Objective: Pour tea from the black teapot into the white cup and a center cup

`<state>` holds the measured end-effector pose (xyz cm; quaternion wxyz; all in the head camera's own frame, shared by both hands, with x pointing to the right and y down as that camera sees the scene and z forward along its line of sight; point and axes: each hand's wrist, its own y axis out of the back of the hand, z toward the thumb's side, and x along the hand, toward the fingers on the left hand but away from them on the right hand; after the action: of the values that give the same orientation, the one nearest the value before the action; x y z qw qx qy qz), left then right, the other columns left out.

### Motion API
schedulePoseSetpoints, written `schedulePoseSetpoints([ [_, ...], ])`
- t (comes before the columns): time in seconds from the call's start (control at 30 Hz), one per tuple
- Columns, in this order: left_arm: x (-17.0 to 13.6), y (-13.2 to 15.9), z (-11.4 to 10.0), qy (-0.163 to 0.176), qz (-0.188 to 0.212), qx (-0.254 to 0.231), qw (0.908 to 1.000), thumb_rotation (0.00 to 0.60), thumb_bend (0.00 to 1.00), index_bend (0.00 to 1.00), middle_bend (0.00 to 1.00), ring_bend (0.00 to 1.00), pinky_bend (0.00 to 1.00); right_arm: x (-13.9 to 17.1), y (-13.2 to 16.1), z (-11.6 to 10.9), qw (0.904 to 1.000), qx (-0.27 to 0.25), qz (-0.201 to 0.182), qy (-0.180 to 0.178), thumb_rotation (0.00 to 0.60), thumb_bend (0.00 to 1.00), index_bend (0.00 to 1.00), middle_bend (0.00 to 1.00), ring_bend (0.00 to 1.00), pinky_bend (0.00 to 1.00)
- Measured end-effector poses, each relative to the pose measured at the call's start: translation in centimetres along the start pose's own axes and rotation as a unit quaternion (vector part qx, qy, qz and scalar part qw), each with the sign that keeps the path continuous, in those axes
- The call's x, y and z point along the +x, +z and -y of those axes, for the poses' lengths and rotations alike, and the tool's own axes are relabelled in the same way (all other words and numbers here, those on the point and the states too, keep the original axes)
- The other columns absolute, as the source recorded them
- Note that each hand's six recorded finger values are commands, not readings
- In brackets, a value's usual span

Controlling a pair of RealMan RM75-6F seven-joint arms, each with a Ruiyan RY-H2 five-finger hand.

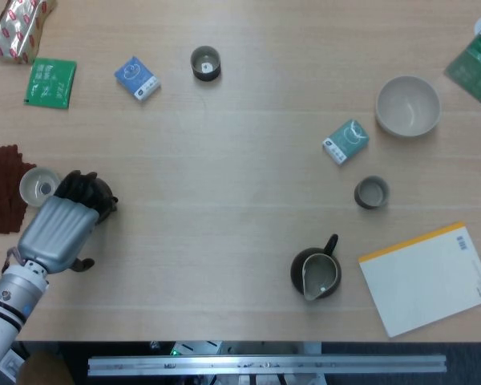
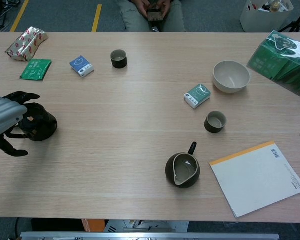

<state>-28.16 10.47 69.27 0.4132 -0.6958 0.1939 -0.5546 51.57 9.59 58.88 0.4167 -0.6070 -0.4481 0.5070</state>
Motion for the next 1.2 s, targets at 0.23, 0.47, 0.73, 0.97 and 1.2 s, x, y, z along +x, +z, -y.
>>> schedulePoseSetpoints([
  [0.23,-0.2,-0.8,-0.2,0.013,-0.022,0.007,0.9996,0.600,0.08,0.26,0.31,0.26,0.05,-0.3,-0.2,0.3,1.0000,0.001,0.001,0.005,0.600,0.00,0.45,0.39,0.29,0.37],
  [0.47,0.0,-1.2,0.1,0.008,-0.040,0.012,0.9991,0.600,0.08,0.31,0.38,0.31,0.05,-0.6,-0.3,0.6,1.0000,0.001,-0.001,0.010,0.600,0.00,0.45,0.39,0.29,0.37],
  [0.73,0.1,-1.7,0.6,0.007,-0.068,0.024,0.9974,0.600,0.08,0.37,0.43,0.34,0.05,-0.9,-0.5,0.7,0.9999,-0.001,-0.001,0.013,0.600,0.00,0.45,0.39,0.29,0.37],
  [0.97,-0.1,-2.1,1.2,-0.004,-0.089,0.017,0.9959,0.600,0.08,0.37,0.44,0.34,0.05,-1.2,-0.3,0.7,0.9999,-0.002,-0.006,0.013,0.600,0.00,0.45,0.39,0.29,0.37],
  [1.2,0.2,-2.2,1.5,-0.008,-0.100,0.002,0.9949,0.600,0.08,0.37,0.44,0.34,0.05,-1.5,-0.1,0.6,0.9999,-0.005,-0.012,0.010,0.600,0.00,0.45,0.39,0.29,0.37],
])
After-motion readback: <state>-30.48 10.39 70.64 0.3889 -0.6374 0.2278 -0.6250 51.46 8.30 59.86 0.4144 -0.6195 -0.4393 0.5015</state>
